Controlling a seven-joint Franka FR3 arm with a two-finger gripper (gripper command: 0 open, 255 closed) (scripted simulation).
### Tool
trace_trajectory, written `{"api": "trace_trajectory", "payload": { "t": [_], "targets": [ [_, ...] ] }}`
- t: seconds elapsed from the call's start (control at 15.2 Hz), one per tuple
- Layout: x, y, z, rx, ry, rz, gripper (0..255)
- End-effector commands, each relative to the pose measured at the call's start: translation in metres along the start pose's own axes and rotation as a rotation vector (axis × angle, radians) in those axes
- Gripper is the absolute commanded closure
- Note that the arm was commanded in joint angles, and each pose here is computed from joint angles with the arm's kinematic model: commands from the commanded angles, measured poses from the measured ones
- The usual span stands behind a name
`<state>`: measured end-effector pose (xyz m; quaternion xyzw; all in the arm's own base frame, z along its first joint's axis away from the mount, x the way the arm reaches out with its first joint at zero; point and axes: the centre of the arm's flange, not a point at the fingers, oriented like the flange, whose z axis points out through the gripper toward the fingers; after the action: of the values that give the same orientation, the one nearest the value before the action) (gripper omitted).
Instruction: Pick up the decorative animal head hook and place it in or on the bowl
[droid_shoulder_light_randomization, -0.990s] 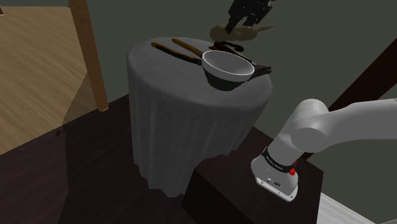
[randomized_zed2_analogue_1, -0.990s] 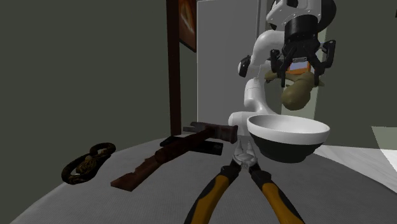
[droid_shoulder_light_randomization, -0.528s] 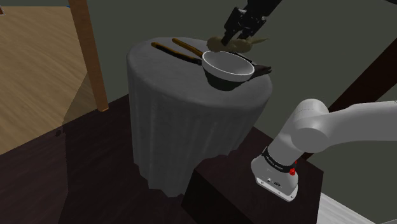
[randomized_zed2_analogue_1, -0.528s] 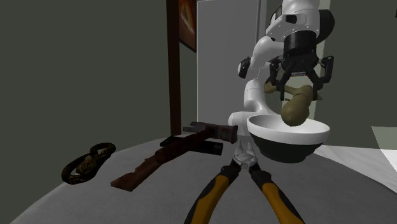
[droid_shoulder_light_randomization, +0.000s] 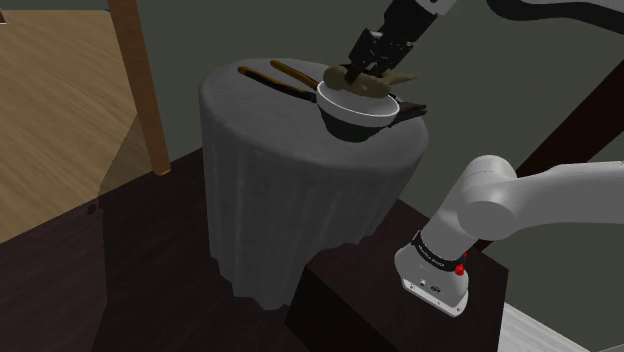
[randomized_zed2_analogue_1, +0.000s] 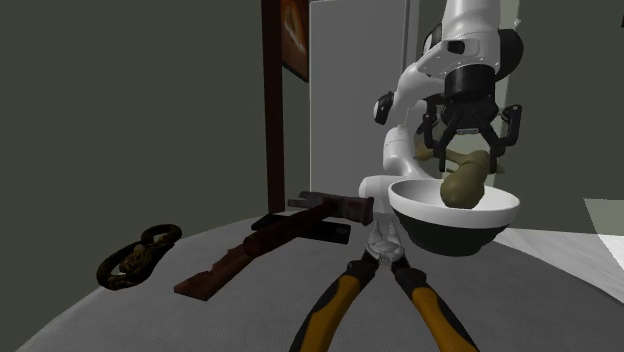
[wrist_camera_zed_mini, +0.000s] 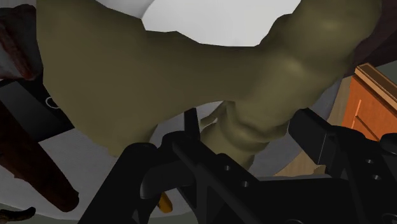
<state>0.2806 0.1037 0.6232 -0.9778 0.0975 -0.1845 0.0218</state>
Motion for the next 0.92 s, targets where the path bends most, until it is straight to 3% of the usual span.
{"api": "trace_trajectory", "payload": {
  "t": [0.0,0.13,0.2,0.53,0.79,0.86],
  "targets": [
    [0.0,0.001,0.001,-0.001,0.0,0.001,255],
    [0.0,0.001,0.001,-0.001,0.0,0.001,255],
    [0.0,0.0,0.001,-0.001,0.0,0.001,0],
    [0.0,0.001,0.001,-0.001,0.0,0.001,0],
    [0.0,0.001,-0.049,-0.001,0.0,0.001,0],
    [0.0,0.001,-0.049,-0.001,0.0,0.001,0]
  ]
}}
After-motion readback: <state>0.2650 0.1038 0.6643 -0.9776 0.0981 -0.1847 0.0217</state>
